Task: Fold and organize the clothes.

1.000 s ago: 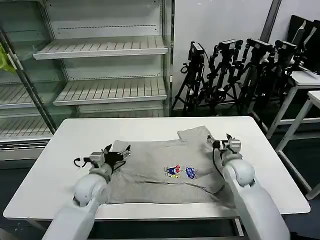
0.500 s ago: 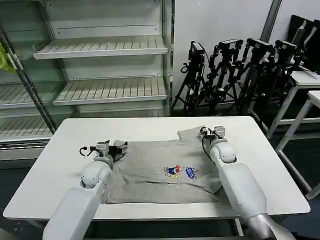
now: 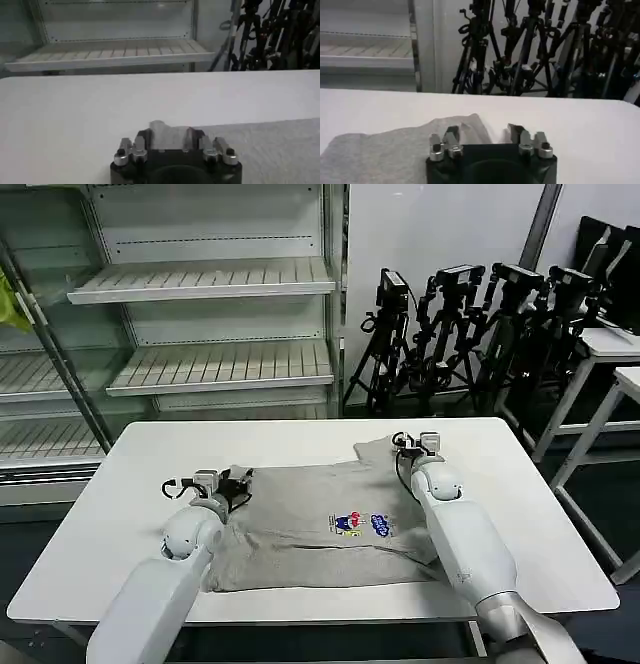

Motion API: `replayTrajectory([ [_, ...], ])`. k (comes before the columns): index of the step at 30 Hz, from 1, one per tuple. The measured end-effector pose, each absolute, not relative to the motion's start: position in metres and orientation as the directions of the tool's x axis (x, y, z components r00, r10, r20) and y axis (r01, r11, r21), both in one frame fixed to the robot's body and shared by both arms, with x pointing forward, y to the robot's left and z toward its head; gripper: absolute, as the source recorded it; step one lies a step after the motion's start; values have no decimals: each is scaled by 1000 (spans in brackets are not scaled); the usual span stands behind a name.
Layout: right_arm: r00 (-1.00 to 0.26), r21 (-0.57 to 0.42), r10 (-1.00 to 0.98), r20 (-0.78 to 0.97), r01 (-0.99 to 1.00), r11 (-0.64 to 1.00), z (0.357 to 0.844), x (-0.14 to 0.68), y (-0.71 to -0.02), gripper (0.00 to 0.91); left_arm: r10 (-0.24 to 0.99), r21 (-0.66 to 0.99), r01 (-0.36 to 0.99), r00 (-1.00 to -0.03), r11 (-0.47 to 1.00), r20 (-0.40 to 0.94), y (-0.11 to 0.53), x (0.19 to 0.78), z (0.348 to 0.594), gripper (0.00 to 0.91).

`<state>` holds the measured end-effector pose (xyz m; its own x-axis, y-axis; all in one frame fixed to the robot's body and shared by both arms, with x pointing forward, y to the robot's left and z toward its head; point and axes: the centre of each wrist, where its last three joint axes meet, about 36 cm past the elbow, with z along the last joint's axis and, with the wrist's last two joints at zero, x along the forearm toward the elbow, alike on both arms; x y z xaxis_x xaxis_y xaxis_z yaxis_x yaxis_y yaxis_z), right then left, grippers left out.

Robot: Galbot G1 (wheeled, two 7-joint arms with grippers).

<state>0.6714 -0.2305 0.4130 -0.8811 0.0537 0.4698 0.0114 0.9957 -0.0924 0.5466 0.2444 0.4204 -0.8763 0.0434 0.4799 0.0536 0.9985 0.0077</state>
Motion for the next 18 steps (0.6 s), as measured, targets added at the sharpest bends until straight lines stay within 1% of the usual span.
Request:
replayTrajectory([
  [12, -870, -59, 17, 493, -14, 998, 407, 663, -236, 0, 83, -37, 75, -871, 997, 483, 250, 533, 416, 50],
  [18, -884, -26, 3, 468, -11, 1000, 406, 658, -236, 0, 96, -57, 78, -877, 995, 470, 251, 527, 415, 50],
])
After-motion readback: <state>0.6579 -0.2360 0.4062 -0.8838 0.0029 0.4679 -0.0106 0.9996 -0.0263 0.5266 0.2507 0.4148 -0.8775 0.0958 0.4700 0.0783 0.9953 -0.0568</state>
